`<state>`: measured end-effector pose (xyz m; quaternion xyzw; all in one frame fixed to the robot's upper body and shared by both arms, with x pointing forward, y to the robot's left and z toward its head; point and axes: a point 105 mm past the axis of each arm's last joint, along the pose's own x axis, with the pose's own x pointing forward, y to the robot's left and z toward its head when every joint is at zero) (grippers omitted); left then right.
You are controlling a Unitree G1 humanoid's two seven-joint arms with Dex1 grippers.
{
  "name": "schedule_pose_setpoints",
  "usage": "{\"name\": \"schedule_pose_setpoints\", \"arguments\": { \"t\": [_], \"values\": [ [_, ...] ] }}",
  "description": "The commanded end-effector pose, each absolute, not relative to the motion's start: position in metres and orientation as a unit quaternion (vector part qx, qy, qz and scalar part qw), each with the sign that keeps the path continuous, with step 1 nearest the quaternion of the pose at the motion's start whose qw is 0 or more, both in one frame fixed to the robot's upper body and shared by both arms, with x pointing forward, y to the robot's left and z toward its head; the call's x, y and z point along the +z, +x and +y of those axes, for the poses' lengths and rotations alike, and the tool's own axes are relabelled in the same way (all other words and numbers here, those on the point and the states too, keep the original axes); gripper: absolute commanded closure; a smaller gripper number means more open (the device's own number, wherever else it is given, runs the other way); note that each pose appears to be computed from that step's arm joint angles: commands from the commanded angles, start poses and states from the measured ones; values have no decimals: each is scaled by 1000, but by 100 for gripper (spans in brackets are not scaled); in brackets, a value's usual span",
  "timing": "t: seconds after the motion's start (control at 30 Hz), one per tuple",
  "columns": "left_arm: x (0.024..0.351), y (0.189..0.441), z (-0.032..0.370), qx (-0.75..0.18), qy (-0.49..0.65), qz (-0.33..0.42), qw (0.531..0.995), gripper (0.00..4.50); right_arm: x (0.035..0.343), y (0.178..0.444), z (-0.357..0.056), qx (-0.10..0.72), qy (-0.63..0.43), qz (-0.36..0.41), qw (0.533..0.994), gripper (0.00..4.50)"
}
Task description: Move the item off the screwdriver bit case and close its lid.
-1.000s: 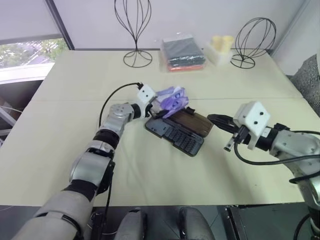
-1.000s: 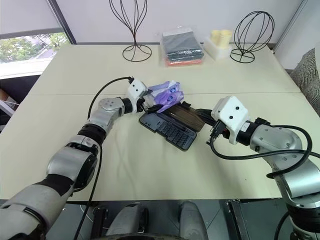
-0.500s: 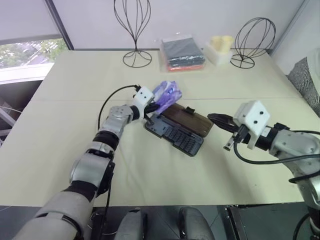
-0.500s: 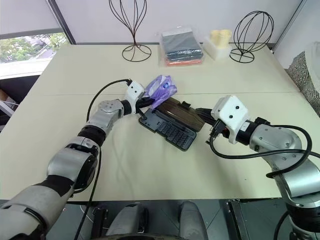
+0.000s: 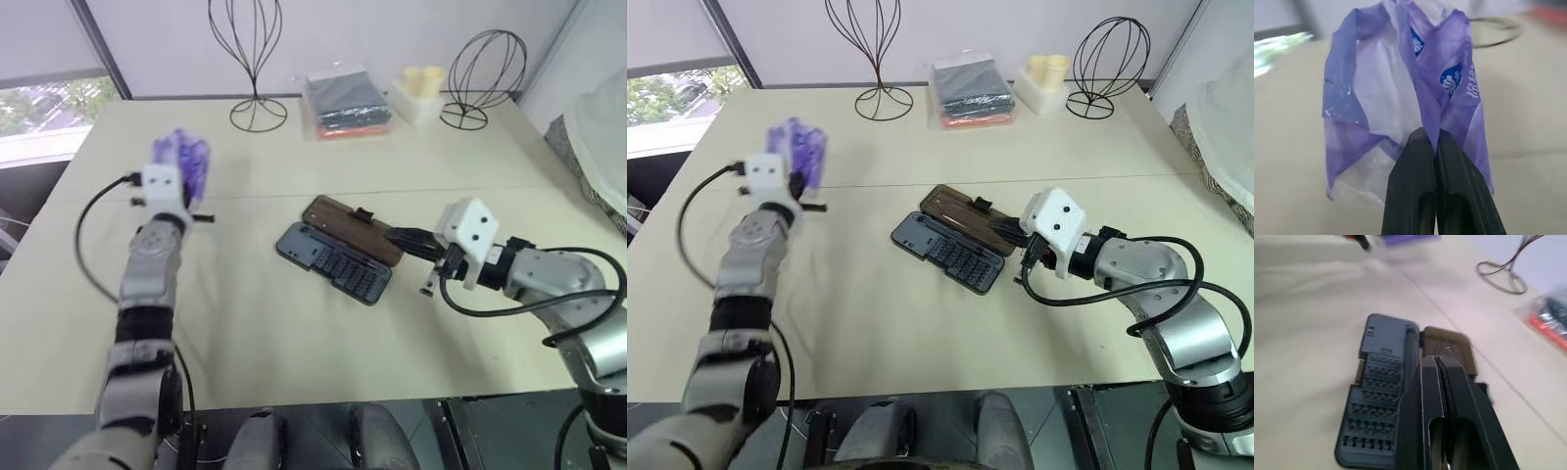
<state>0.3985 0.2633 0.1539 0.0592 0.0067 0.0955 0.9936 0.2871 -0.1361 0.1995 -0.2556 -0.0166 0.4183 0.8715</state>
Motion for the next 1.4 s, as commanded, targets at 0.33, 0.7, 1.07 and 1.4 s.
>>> {"name": "schedule_pose_setpoints", "arguments": {
  "t": [0.33, 0.7, 1.07, 1.4],
  "values": [
    [156, 312, 348, 320, 26, 44, 946, 446, 206, 293, -120, 460, -260, -49, 847, 450],
    [133, 314, 352, 327, -3, 74, 942, 110, 208, 292, -123, 452, -263, -51, 851, 450],
    [218, 337, 314, 267, 55, -105, 957, 3, 207, 291, -126, 444, -264, -47, 855, 450],
    [207, 378, 199, -56, 39, -82, 994, 3, 218, 324, -154, 332, -274, -56, 901, 450]
  ]
}}
